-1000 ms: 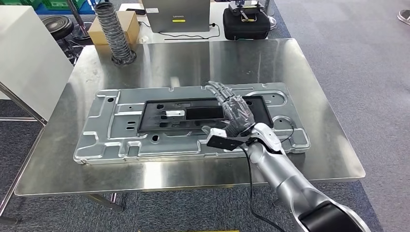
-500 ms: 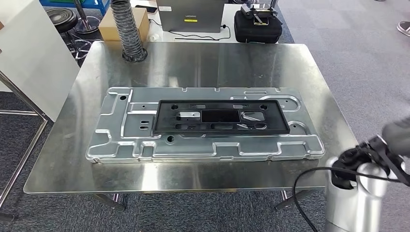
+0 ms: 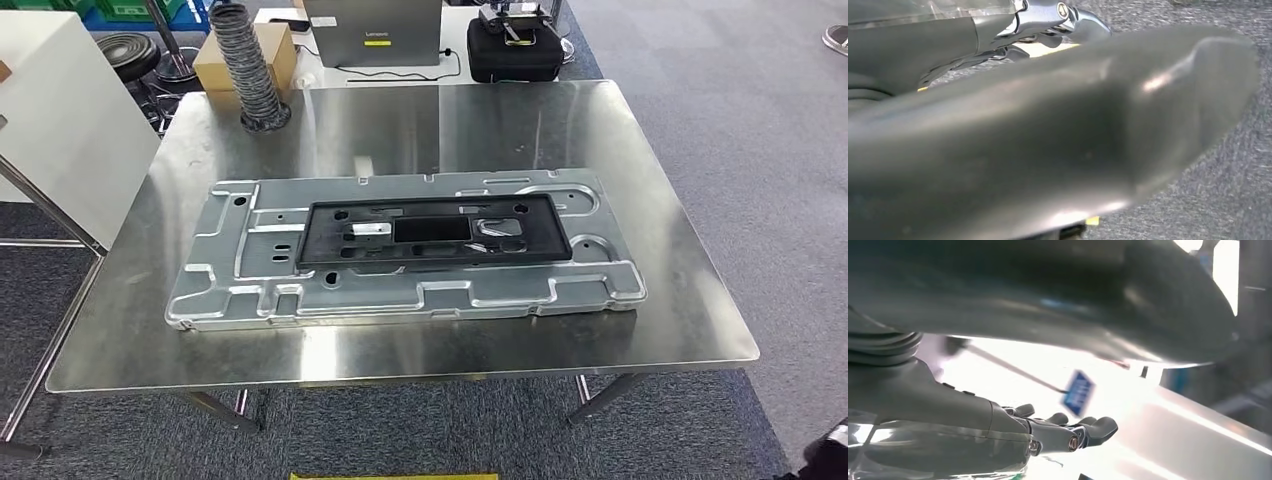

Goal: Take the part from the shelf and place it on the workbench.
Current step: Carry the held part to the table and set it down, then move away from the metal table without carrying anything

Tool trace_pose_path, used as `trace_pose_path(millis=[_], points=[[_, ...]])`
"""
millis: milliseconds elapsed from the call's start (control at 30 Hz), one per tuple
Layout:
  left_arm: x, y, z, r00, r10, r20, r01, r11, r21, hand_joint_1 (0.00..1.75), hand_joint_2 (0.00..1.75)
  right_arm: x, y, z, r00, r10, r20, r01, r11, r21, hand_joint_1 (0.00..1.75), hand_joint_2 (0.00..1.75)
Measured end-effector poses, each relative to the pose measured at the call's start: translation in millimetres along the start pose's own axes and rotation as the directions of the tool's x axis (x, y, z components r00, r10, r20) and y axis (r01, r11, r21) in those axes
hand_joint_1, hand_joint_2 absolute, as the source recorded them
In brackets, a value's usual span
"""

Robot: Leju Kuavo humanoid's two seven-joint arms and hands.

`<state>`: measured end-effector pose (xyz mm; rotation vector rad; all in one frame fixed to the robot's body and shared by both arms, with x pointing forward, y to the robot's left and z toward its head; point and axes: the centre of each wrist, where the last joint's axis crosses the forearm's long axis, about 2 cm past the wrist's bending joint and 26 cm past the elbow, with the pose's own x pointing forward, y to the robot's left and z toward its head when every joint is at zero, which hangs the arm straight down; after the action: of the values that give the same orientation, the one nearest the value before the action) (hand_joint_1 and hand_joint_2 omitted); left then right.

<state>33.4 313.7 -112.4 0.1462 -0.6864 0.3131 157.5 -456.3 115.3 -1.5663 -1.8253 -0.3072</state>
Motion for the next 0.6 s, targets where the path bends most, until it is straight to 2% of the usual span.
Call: trace_pose_path(millis=[200, 400, 500, 600], points=[[0, -1, 0, 1.0, 0.007, 0.003, -0.007, 1.0, 0.001, 0.0, 0.0, -39, -16, 47, 0.971, 0.216, -0.105, -0.199, 0.968, 0.152, 0.0, 0.0], [-2, -4, 2, 1.0, 0.005, -0.006, -0.005, 1.0, -0.013, 0.0, 0.0, -69, -41, 83, 0.897, 0.423, -0.128, -0.367, 0.875, 0.314, 0.0, 0.0], [-4, -8, 3, 1.0, 0.008, -0.017, -0.009, 1.0, -0.018, 0.0, 0.0, -82, -52, 105, 0.837, 0.537, -0.101, -0.447, 0.779, 0.44, 0.0, 0.0], [-6, -14, 5, 0.999, 0.011, -0.032, -0.012, 0.999, -0.033, 0.0, 0.0, -87, -60, 140, 0.758, 0.651, -0.049, -0.493, 0.62, 0.611, 0.0, 0.0]])
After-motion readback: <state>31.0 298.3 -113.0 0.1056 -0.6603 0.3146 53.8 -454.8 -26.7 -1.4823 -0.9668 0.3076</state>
